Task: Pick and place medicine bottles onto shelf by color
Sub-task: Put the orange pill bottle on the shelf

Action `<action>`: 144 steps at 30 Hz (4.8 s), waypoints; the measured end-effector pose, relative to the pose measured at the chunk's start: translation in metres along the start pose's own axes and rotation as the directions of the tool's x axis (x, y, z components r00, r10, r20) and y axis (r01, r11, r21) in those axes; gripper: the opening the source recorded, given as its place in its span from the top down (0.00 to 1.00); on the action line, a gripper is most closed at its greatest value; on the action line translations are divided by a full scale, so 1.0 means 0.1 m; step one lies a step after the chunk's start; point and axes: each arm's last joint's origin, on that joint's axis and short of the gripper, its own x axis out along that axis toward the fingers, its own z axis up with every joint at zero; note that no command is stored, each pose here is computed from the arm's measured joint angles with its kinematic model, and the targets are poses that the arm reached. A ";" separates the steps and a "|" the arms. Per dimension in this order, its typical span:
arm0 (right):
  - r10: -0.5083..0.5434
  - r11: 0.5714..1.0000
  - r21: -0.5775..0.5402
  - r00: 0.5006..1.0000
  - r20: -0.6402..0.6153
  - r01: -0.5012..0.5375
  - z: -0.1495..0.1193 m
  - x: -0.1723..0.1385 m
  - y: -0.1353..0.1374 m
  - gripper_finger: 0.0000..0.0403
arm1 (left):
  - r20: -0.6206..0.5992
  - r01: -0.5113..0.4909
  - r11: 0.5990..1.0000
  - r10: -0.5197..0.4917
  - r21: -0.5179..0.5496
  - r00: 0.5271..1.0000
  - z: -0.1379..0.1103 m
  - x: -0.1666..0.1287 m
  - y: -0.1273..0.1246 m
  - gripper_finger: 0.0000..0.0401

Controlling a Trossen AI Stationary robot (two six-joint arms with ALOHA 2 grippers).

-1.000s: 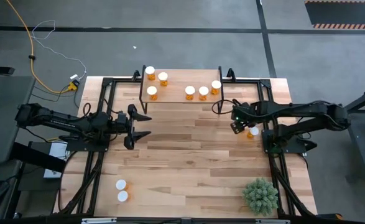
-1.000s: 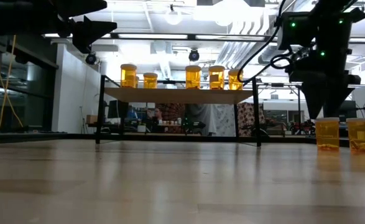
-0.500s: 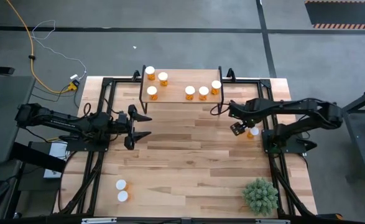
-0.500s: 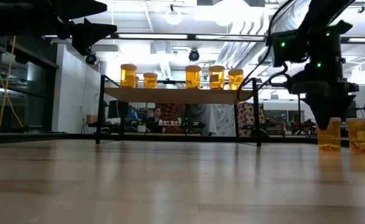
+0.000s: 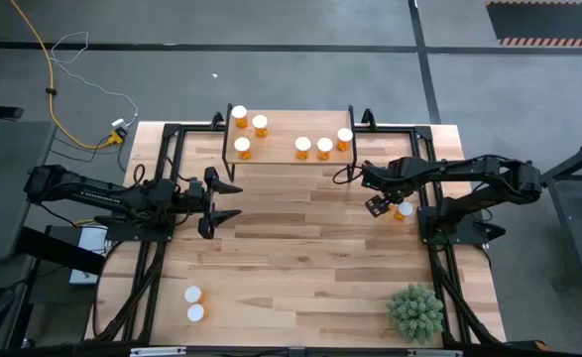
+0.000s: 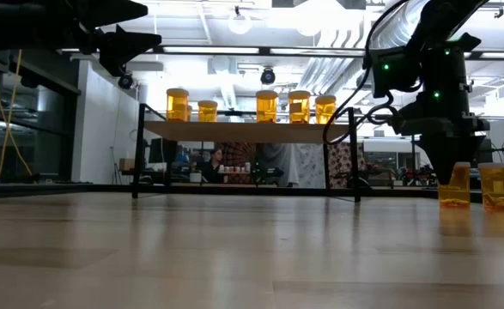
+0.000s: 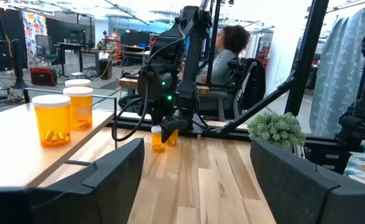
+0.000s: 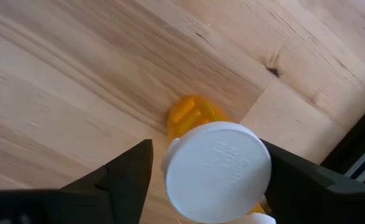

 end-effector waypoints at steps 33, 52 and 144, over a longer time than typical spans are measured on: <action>0.257 0.957 -0.227 0.894 0.367 -0.182 0.43 -2.00 0.07 0.51 | -0.021 0.000 1.000 -0.001 -0.013 1.000 -0.02 0.00 0.00 0.29; 0.086 0.980 -0.201 0.925 0.369 -0.010 2.21 -2.04 0.18 0.49 | -0.021 0.000 1.000 0.000 -0.020 1.000 -0.02 0.00 0.00 0.29; 0.663 0.700 -0.635 -0.034 0.748 -0.327 -0.06 -0.62 0.12 0.19 | -0.019 -0.014 0.999 0.013 -0.046 1.000 -0.02 0.00 0.00 0.29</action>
